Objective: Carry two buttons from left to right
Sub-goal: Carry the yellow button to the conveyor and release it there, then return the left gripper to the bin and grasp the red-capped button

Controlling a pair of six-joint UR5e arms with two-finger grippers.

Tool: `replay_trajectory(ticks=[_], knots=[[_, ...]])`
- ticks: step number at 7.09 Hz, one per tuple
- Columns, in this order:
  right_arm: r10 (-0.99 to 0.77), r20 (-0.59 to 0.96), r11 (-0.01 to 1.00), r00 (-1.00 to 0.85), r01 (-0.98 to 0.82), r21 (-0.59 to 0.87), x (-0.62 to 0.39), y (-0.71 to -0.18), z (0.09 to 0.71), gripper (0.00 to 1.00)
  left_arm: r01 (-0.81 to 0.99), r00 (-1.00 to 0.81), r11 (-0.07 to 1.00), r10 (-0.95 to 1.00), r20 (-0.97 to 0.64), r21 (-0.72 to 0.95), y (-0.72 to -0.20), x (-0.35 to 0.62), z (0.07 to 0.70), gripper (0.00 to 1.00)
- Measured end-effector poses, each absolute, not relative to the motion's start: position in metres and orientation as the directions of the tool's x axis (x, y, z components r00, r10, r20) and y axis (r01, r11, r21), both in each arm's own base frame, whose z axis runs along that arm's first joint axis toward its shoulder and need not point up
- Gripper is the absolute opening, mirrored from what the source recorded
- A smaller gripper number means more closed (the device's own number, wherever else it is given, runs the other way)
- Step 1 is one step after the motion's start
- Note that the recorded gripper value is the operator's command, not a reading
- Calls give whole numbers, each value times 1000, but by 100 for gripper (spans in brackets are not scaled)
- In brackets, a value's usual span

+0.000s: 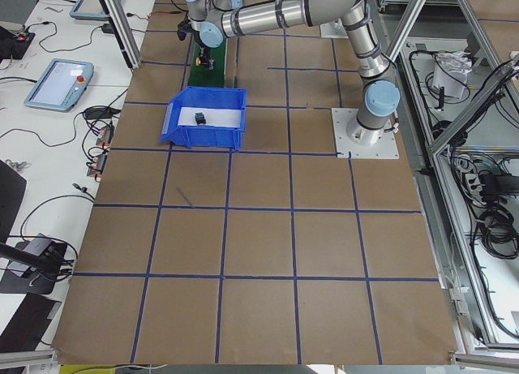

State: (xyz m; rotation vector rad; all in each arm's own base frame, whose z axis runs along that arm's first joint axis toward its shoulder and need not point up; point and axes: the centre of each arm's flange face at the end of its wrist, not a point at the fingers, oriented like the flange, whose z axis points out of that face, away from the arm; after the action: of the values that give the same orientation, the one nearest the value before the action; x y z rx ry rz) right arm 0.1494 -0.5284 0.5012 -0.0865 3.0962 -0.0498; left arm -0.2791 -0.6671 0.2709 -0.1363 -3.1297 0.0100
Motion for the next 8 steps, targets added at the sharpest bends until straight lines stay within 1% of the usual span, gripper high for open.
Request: replay_trajectory(ticks=[2,3,4,5,6,7,8], knots=[[-56,-44,998,-997,-54,-32,149,-528,501,100,91,-996,996,91,8,-8,-660,-275,290,100],[-56,-44,998,-997,-54,-31,149,-528,501,100,98,-995,995,98,8,-8,-653,-260,318,100],[-55,-44,998,-998,-54,-29,149,-528,500,100,141,-990,990,141,7,4,-646,-230,351,100],[-54,-43,998,-998,-53,-26,148,-528,500,100,227,-974,974,226,9,23,-642,-192,374,98],[-54,-42,998,-998,-53,-23,148,-529,499,100,320,-947,947,320,10,33,-645,-153,381,96],[-54,-39,998,-998,-53,-19,148,-529,498,100,443,-897,896,443,15,40,-652,-109,381,96],[-54,-38,998,-998,-53,-20,148,-528,498,100,600,-800,799,600,25,42,-658,-72,377,96]])
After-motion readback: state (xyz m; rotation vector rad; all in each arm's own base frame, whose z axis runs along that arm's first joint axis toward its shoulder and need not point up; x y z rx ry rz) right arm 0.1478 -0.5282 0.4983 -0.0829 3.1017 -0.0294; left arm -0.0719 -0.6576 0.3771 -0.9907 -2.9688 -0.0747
